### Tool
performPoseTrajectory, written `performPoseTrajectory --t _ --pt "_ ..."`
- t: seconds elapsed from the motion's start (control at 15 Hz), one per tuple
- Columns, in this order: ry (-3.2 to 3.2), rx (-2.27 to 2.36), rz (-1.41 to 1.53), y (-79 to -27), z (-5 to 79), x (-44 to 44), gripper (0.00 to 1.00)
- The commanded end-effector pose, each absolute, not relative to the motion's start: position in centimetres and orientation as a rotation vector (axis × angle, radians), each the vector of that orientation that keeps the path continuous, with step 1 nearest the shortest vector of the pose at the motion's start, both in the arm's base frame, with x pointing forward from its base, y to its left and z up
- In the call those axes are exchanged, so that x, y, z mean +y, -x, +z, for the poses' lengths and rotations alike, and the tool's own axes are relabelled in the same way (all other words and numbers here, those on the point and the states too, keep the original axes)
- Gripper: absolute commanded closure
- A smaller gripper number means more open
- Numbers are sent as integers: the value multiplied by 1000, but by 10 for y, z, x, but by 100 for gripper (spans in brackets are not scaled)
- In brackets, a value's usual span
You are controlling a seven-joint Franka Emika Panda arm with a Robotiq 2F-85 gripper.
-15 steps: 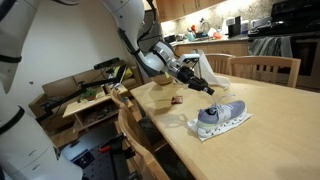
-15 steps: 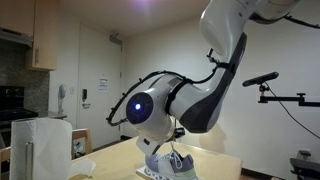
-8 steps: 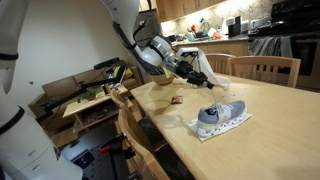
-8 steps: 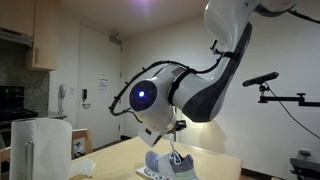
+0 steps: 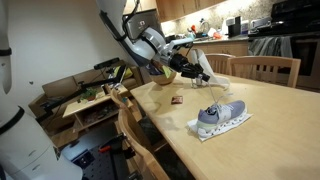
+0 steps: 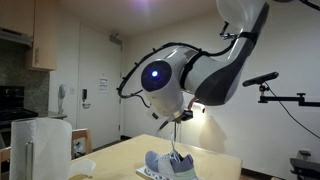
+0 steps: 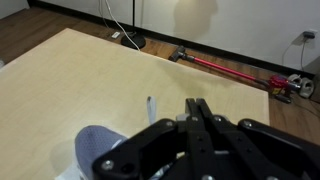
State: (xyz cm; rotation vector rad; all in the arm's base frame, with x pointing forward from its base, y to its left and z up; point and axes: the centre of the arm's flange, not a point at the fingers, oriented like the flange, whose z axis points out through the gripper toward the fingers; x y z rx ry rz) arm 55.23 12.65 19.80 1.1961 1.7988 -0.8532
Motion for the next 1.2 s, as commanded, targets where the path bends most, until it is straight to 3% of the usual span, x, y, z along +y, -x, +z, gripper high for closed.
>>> performPoseTrajectory --t 0.0,0.13,0.2,0.73,1.13 --pt "-1216 1721 -771 -507 238 127 99" --pt "-1207 1703 -728 -491 245 129 99" --pt "-1217 1741 -777 -522 224 134 99" --pt "-1214 1747 -781 -519 220 135 99" --pt "-1277 1636 -675 -503 262 134 99"
